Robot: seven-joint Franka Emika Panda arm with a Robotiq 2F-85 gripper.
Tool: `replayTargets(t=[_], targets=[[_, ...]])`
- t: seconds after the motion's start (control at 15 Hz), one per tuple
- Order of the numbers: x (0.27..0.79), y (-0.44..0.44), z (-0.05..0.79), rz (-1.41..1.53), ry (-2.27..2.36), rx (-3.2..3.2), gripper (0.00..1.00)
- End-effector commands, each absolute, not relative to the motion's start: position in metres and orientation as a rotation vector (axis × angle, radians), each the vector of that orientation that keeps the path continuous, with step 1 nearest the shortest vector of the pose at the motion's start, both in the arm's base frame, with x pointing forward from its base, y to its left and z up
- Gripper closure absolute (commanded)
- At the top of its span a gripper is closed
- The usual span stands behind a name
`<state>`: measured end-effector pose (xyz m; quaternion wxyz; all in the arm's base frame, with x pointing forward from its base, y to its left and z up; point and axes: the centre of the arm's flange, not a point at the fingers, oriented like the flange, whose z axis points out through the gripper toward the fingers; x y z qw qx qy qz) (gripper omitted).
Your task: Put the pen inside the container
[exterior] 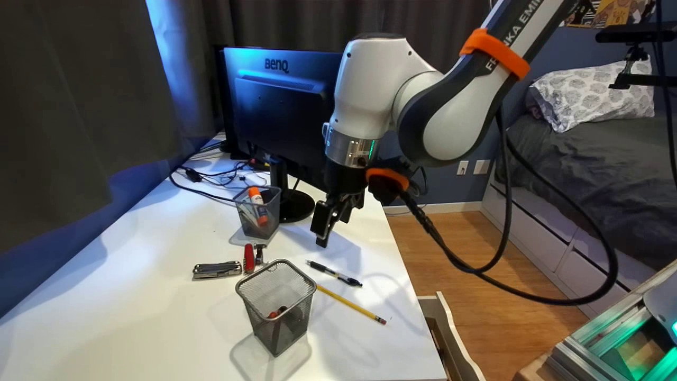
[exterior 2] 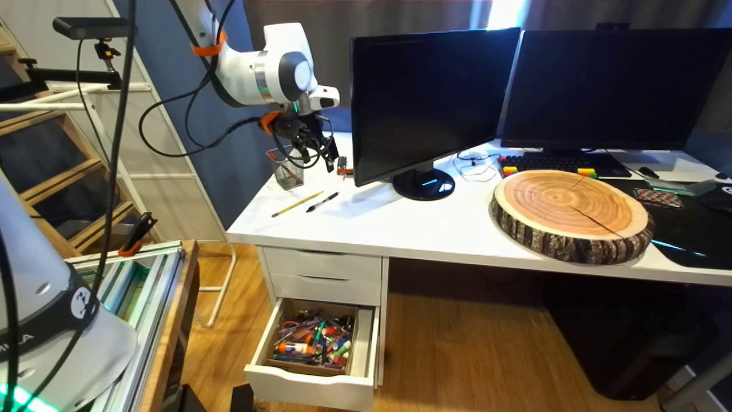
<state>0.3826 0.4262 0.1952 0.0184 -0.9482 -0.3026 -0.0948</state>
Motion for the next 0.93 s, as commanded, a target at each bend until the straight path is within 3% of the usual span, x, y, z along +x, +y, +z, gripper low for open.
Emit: replayTargets(t=[0.0,0.87], targets=[[0.385,0.429,0.189,-0.298,-0.925,-2.951,0.00],[0.374,0.427,0.152,-0.152,-1.074,-2.940,0.00]])
